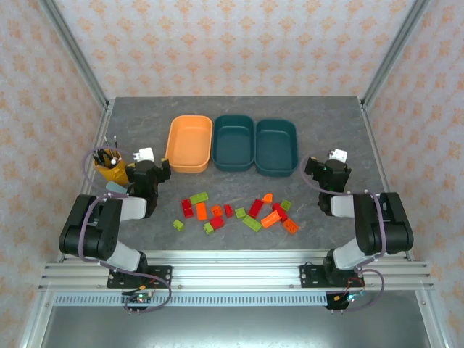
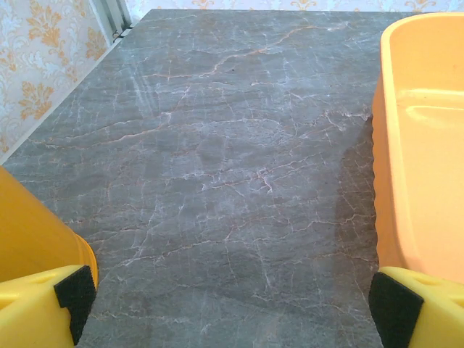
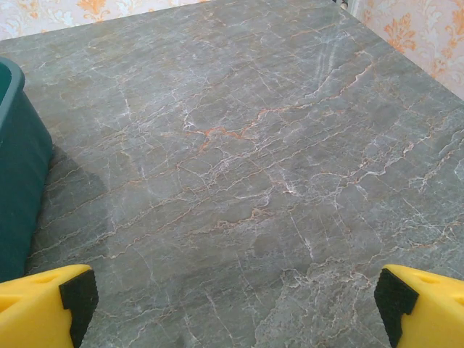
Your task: Sort the legos into containers by color
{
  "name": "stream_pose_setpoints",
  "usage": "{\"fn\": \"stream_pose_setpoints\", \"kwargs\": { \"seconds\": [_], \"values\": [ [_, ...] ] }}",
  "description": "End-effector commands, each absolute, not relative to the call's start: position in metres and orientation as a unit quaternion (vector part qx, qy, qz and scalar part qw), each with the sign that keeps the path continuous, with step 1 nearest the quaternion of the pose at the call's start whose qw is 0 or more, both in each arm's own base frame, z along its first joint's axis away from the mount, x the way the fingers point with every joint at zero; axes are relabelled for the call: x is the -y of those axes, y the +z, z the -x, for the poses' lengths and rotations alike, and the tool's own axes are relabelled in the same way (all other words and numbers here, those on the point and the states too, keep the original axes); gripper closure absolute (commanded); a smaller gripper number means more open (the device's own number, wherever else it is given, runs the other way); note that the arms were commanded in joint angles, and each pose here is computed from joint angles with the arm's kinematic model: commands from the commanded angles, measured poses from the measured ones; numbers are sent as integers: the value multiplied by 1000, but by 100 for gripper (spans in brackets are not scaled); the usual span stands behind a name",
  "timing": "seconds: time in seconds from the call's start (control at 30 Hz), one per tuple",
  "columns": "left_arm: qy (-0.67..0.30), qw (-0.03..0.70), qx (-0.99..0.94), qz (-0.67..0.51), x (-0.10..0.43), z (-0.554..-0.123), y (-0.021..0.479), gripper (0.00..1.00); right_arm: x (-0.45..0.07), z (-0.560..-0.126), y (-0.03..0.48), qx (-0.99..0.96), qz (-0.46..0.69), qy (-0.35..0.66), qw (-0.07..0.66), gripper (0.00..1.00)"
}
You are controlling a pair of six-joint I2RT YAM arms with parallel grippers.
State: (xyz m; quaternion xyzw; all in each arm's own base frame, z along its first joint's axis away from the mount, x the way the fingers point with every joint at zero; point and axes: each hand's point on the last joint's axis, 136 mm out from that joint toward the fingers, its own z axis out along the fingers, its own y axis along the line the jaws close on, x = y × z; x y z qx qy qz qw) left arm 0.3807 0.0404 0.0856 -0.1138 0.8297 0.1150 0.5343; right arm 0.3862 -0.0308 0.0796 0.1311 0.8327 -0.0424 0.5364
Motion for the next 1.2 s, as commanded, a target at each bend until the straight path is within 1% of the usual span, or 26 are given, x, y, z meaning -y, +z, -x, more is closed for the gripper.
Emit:
{"fn": "stream_pose_setpoints", "kwargs": {
  "seconds": [0.0,0.67,0.73,0.77,0.8,0.87,0.97,1.07,1.17],
  "values": [
    [124,555,-813,125,-44,-385,99,0,30,-393,90,-824,-126,-39,550,1],
    [123,557,-812,124,-44,-385,99,0,30,-393,89,-825,-127,-39,550,1],
    [115,547,-823,104,-37,-387,105,0,30,-393,95,-819,-129,-37,557,1],
    [126,540,-826,103,-36,-389,115,0,30,-393,100,-823,-128,-40,552,1],
    [143,528,-831,105,-36,-387,123,0,34,-393,111,-824,-137,-52,548,1],
    [165,538,-821,102,-30,-383,147,0,42,-391,133,-822,-157,-70,543,1],
    [167,554,-805,130,-22,-372,182,0,42,-388,185,-788,-167,-66,589,1],
    [168,577,-790,122,0,-364,219,0,40,-382,247,-763,-175,-69,619,1],
    [148,614,-768,106,30,-359,267,0,22,-369,326,-729,-169,-34,662,1]
  ]
}}
